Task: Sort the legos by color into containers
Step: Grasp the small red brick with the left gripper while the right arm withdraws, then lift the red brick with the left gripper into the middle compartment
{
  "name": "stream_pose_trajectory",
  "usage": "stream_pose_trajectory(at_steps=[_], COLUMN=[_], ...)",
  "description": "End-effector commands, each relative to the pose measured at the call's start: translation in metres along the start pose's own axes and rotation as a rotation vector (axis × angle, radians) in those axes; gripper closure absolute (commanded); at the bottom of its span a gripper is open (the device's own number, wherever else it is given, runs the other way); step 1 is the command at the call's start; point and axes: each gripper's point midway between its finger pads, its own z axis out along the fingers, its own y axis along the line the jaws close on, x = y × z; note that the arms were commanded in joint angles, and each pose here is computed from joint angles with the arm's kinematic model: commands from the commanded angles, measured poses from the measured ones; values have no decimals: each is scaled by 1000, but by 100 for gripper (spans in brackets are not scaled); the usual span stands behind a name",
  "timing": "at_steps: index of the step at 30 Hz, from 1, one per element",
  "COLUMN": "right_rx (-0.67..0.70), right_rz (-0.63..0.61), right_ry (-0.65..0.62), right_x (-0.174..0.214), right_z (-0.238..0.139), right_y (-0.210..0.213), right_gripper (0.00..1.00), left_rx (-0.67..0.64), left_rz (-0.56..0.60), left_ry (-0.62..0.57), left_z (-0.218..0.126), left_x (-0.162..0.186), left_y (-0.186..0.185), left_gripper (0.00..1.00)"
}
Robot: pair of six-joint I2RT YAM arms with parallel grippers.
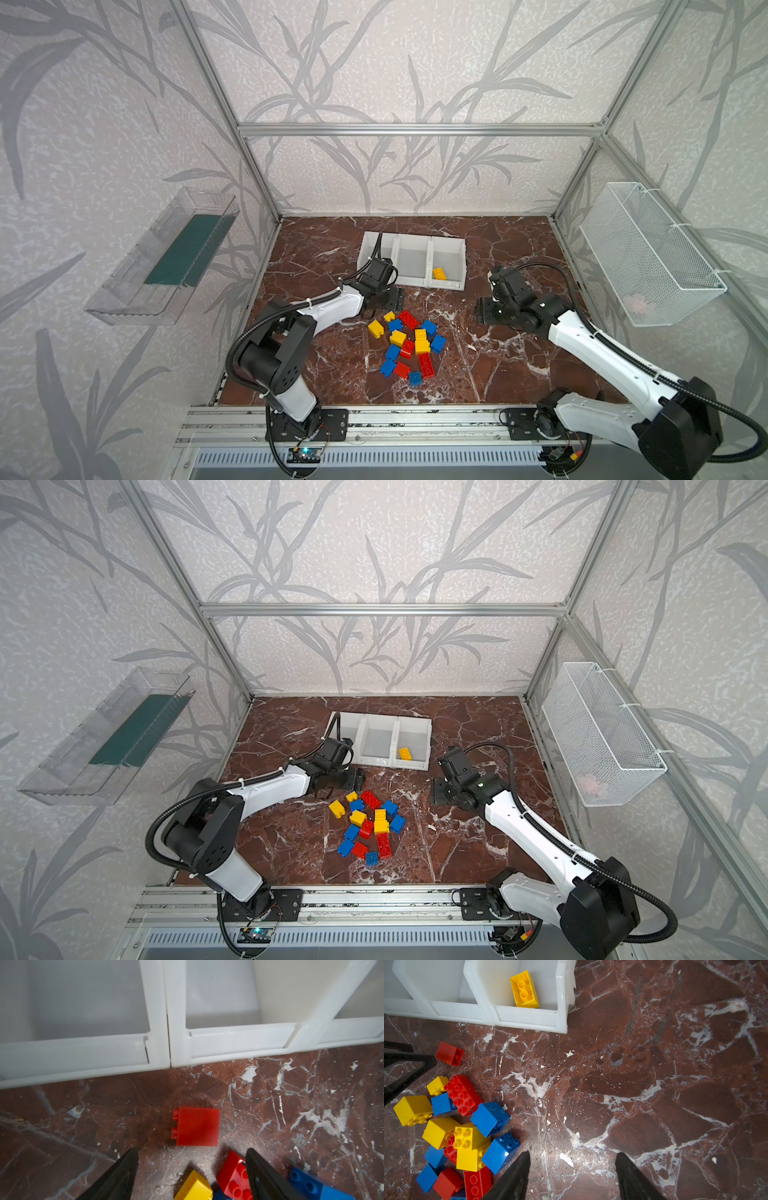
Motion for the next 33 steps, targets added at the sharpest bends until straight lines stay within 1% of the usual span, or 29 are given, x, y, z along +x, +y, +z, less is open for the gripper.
stream_pose_trajectory(at_steps=[1, 7, 10, 13, 18, 20, 23, 25, 29, 33], right_rx=[-5, 40, 38, 35, 39, 42, 49, 51, 48, 46], right_rz=[19, 2, 6, 14, 20, 21, 22, 23, 26, 21], right_ry=[-12, 19, 22, 14, 4, -1, -6, -12, -19, -30], right_x=[4, 10, 11, 11, 11, 11, 12, 12, 11, 9], right_z=[-3, -1, -1, -1, -4, -6, -8, -8, -10, -13], right_y=[-1, -9, -9, -9, -11, -13, -15, -16, -16, -16], right_gripper=[34, 34, 34, 34, 36, 36, 36, 36, 37, 37], left_rx=[-48, -82, -84, -83, -74, -63, -45, -15, 55, 51], left_rz=[47, 70, 80, 90, 102, 106, 105, 106, 115, 137], left_ry=[77, 111, 119, 127, 129, 128, 113, 79, -7, -69], left_z=[10, 28, 34, 38, 39, 37, 27, 15, -8, -12], left_x=[13, 19, 18, 18, 18, 18, 12, 0, -36, -76], left_y=[5, 5, 2, 0, -4, -8, -15, -26, -48, -56], left_gripper=[19, 25, 31, 40, 59, 63, 64, 64, 60, 57])
